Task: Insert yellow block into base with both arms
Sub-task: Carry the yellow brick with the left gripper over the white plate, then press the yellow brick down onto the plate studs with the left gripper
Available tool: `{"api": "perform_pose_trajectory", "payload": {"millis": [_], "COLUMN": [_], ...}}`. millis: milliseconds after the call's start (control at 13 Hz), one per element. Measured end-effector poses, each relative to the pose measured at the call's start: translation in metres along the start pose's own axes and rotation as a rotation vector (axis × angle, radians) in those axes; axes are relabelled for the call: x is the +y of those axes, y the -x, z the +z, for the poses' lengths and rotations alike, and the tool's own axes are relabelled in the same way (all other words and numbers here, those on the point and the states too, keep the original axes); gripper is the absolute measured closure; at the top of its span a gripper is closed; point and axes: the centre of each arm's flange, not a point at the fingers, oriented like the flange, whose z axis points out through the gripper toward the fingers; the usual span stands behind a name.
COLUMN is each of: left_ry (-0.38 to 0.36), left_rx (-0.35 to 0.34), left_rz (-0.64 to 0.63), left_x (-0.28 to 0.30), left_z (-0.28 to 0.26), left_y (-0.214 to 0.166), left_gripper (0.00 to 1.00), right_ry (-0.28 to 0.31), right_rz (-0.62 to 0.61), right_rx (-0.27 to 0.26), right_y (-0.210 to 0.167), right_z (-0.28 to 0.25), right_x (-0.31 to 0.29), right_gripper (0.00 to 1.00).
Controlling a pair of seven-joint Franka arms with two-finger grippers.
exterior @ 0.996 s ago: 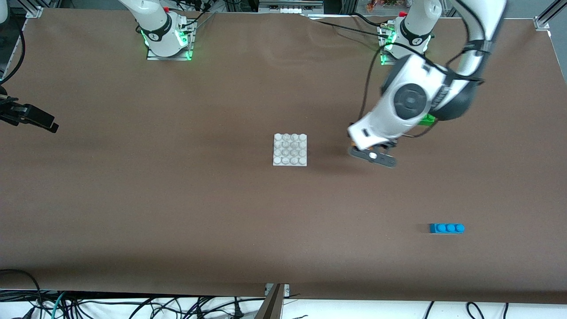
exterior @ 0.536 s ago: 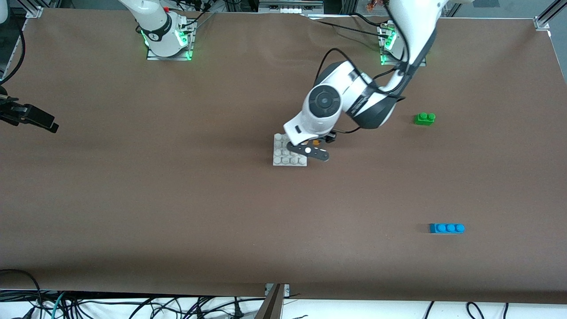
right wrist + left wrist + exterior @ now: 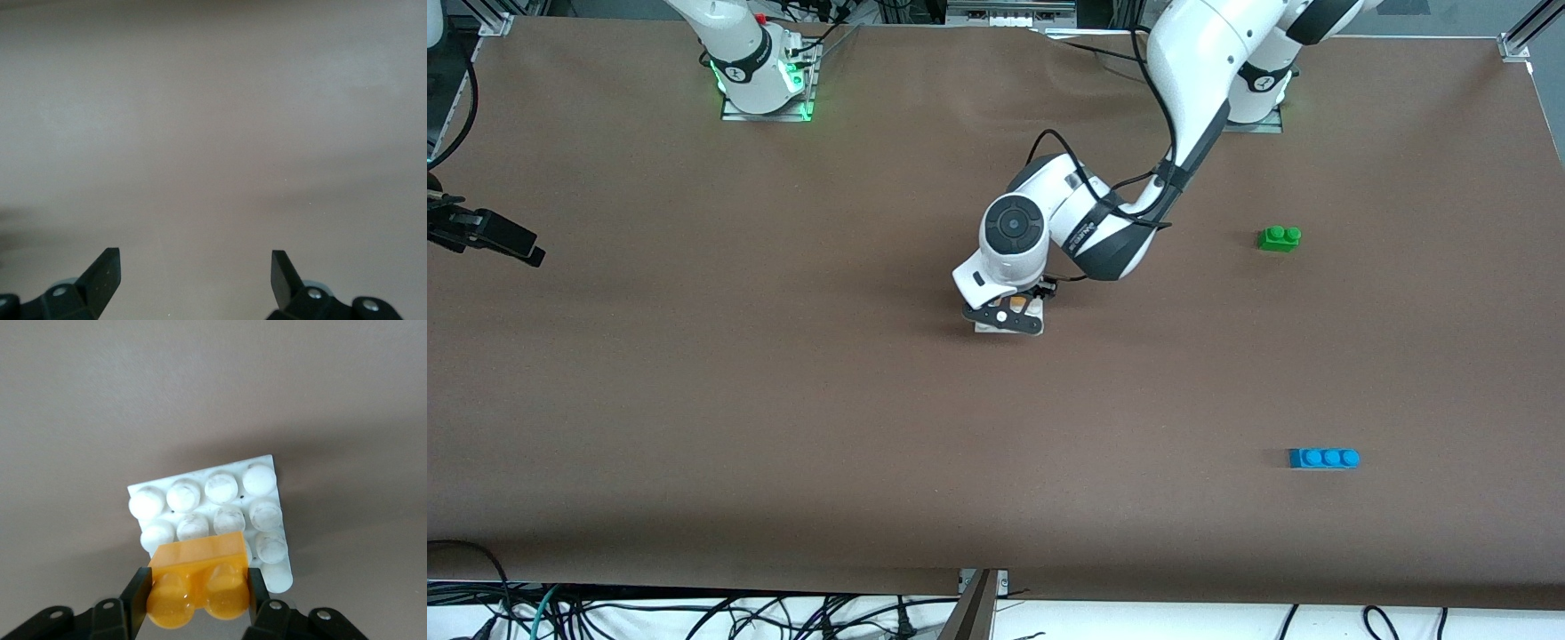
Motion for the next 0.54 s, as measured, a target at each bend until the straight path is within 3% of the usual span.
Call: {"api": "perform_pose_trajectory", "payload": {"millis": [536], "left_ry": [-0.01], "left_rx": [-0.015], "left_rz": [-0.033], "left_x": [0.002], "left_z": [0.02], "left_y": [-0.001], "left_gripper": [0.37], "right_ry": [0.0], "right_rz": [0.0], "right_rx": [0.0], "right_y": [0.0], "right_z": [0.0], "right_x": [0.0], "right_gripper": [0.0]}}
